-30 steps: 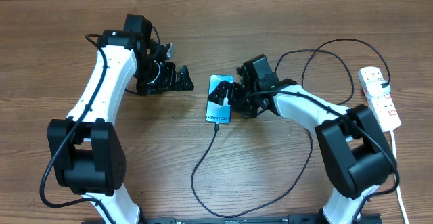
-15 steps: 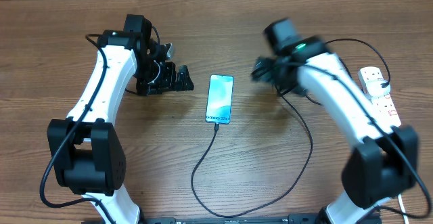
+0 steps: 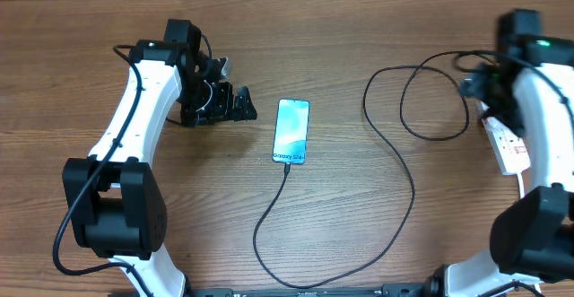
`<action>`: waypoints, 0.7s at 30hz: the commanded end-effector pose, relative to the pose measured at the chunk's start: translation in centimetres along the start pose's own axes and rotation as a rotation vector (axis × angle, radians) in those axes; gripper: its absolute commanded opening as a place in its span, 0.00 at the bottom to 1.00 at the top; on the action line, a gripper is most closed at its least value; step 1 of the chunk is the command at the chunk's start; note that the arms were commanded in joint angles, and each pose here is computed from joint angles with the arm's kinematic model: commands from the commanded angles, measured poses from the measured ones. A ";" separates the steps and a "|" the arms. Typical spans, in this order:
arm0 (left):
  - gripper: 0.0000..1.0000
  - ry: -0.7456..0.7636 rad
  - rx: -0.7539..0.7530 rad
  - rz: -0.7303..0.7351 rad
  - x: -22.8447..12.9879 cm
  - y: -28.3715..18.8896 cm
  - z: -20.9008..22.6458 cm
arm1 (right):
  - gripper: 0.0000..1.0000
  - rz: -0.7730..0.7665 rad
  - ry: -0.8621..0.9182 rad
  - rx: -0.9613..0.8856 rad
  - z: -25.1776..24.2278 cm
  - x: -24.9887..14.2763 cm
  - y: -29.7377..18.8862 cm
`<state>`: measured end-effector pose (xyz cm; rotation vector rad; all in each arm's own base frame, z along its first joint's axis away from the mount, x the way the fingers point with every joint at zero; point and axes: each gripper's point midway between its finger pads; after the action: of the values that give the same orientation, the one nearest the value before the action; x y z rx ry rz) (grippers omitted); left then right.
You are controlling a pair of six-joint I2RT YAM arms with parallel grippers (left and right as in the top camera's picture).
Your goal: Plug charger to phone and switch on socket
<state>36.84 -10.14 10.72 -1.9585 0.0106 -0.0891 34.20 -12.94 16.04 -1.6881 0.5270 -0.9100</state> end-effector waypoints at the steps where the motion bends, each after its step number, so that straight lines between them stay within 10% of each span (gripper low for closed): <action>1: 1.00 0.001 0.001 -0.022 0.1 -0.7 -0.5 | 1.00 -0.026 0.122 -0.026 -3.5 2.6 0.6; 21: 1.00 0.001 0.001 -0.022 0.1 -0.7 -0.5 | 1.00 -0.048 0.293 -0.020 -13.2 8.9 8.0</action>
<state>36.84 -10.14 10.72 -1.9585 0.0103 -0.0888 29.70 -29.70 14.07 -1.6120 0.7097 -1.2447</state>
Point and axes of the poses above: each gripper's point midway between its finger pads, its own y axis out along the fingers, its own z axis along the line the jaws close on, x = y × z
